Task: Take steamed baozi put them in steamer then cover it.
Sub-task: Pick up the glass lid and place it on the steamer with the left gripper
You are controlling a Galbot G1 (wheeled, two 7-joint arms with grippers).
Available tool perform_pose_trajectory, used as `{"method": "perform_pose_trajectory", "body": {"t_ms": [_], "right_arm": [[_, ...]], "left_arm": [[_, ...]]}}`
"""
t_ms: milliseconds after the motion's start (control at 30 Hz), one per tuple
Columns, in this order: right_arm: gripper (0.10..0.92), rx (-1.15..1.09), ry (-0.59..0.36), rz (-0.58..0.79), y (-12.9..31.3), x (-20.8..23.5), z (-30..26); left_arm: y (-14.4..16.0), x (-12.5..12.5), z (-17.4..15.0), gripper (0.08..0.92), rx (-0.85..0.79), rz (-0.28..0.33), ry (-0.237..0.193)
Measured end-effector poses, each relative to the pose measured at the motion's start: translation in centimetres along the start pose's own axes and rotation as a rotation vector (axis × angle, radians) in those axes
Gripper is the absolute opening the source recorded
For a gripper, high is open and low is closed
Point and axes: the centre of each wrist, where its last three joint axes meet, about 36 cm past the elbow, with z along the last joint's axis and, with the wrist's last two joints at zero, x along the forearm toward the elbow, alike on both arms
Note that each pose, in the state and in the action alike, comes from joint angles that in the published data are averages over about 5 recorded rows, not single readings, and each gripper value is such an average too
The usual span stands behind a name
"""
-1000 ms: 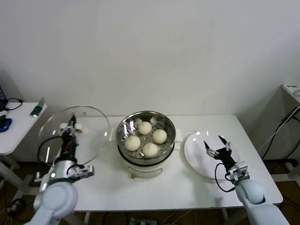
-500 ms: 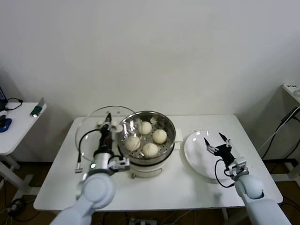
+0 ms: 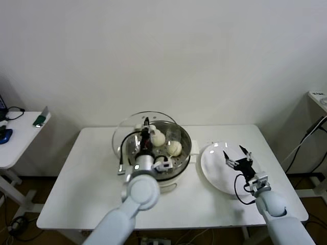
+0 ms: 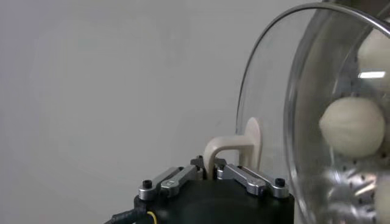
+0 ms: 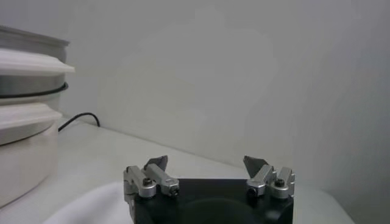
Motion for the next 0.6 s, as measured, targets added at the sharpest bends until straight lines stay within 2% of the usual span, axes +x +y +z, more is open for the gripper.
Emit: {"method": "perform_pose_trajectory", "body": {"t_ms": [267, 600], "right_arm": [[0.823, 0.004, 0.003, 0.000, 0.0, -0.2, 0.4], [0.823, 0.006, 0.005, 0.002, 0.0, -0.3, 0.7]], "left_arm": [[-1.2, -0.8, -2.8, 0.158, 0.014, 0.045, 0.007], [-2.7, -1.2, -4.3, 0.158, 0.006, 0.085, 0.005]]}}
